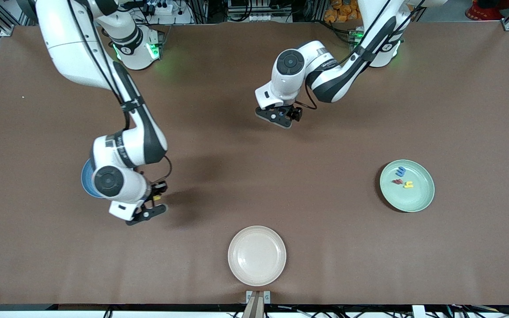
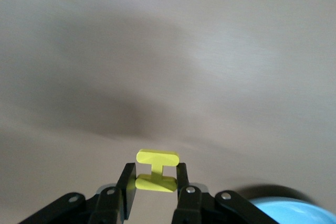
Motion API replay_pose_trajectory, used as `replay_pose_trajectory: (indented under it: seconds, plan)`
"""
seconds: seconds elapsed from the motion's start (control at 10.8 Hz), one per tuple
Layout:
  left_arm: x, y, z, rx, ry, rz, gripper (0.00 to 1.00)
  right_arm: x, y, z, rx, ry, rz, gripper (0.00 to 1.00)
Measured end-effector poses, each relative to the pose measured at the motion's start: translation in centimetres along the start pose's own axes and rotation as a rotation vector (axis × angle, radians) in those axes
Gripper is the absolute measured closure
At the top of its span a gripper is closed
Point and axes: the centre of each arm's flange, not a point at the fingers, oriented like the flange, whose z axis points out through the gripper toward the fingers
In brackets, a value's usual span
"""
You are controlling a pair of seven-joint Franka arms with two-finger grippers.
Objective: Sort uppercase to blue plate, lowercase to green plate
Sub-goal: 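Carry the yellow H toward the blue plate while the left gripper reaches g, then lower the H over the blue plate while the left gripper aligns over g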
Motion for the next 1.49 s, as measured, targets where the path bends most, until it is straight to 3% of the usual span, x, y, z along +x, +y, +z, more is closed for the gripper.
replay_pose_trajectory:
  seconds: [0.28,0.65,0.93,1.3,1.49]
  plan:
    - [-1.5,1.4,1.9,0.018,-0.032,-0.037,0.00,-3.2,5.6,-0.1,-0.015,-0.016,-0.081,0.65]
    - [-3.0,2.1,4.8,0.110,-0.018,-0.044,0.00,-8.4,6.8,2.8,-0.013,0.003,-0.115,0.65]
    - [-3.2,2.0,6.5,0.123,-0.027,-0.025,0.00,-11.6,9.9,3.8,-0.002,-0.011,-0.165,0.65]
    - [-3.1,2.4,6.6,0.101,-0.011,-0.032,0.00,-14.1,12.9,5.7,0.029,0.056,-0.203,0.65]
    - [-3.9,2.6,7.3,0.110,-0.009,-0.008,0.01,-15.0,12.6,7.4,0.035,0.064,-0.202,0.65]
